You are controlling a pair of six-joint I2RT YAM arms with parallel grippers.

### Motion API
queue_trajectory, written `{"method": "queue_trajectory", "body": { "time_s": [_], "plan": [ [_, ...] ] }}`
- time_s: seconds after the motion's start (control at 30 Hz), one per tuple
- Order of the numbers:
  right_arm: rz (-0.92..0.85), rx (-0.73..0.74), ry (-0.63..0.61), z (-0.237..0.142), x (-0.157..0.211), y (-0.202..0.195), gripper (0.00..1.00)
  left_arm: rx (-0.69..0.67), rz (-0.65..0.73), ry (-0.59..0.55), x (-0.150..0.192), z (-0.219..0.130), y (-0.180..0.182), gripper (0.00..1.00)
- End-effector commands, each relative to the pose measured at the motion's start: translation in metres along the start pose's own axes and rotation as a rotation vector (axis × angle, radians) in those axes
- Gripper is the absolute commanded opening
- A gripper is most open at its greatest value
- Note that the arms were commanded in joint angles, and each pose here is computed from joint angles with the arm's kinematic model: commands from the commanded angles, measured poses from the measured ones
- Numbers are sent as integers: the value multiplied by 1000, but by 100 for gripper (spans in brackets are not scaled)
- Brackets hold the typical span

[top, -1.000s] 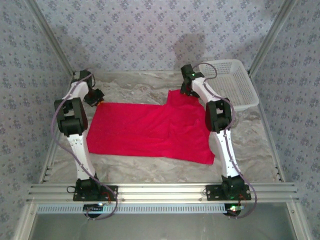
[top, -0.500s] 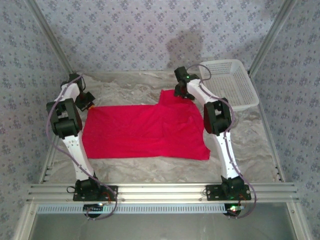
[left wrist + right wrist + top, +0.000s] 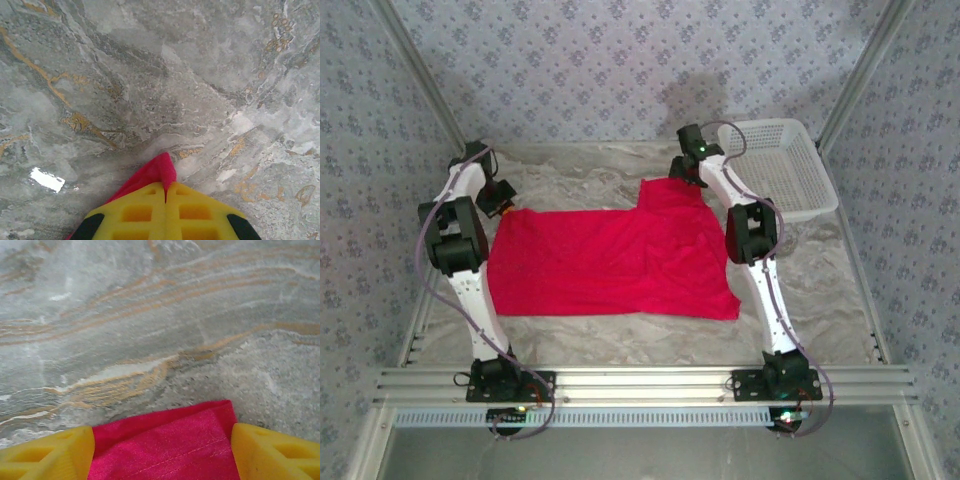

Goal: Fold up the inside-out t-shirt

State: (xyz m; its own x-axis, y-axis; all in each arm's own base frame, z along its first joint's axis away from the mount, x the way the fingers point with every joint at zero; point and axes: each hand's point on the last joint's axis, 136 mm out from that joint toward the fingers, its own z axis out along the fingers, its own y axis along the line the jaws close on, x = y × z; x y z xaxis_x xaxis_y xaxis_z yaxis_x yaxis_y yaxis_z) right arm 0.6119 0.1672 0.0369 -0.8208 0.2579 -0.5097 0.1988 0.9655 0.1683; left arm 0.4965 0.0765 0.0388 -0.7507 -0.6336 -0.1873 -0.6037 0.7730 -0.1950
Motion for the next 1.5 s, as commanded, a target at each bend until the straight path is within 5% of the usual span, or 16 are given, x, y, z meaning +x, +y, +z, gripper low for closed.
{"method": "queue_trajectory", "body": {
  "time_s": [0.0, 0.1, 0.27, 0.43, 0.6, 1.07, 1.47],
  "plan": [
    [36, -18, 66, 21, 19, -3, 53, -1, 15, -2, -3, -13, -3, 0],
    [41, -44, 47, 17, 9, 1, 26, 0, 18, -4, -5, -16, -4, 0],
    [43, -114, -33, -15, -29, 14, 0, 10, 27, -19, -13, -26, -9, 0],
    [11, -201, -124, -79, -64, 28, 0, 39, 33, -42, -16, -46, -16, 0],
    [-55, -240, -148, -131, -57, 35, 0, 57, 34, -69, -9, -68, -15, 0],
    [-104, -284, -141, -221, 26, 4, 0, 111, -40, -104, 39, -104, 21, 0],
    [-66, -179, -121, -259, 110, -70, 0, 10, -103, -86, 78, -98, 79, 0]
  ]
}}
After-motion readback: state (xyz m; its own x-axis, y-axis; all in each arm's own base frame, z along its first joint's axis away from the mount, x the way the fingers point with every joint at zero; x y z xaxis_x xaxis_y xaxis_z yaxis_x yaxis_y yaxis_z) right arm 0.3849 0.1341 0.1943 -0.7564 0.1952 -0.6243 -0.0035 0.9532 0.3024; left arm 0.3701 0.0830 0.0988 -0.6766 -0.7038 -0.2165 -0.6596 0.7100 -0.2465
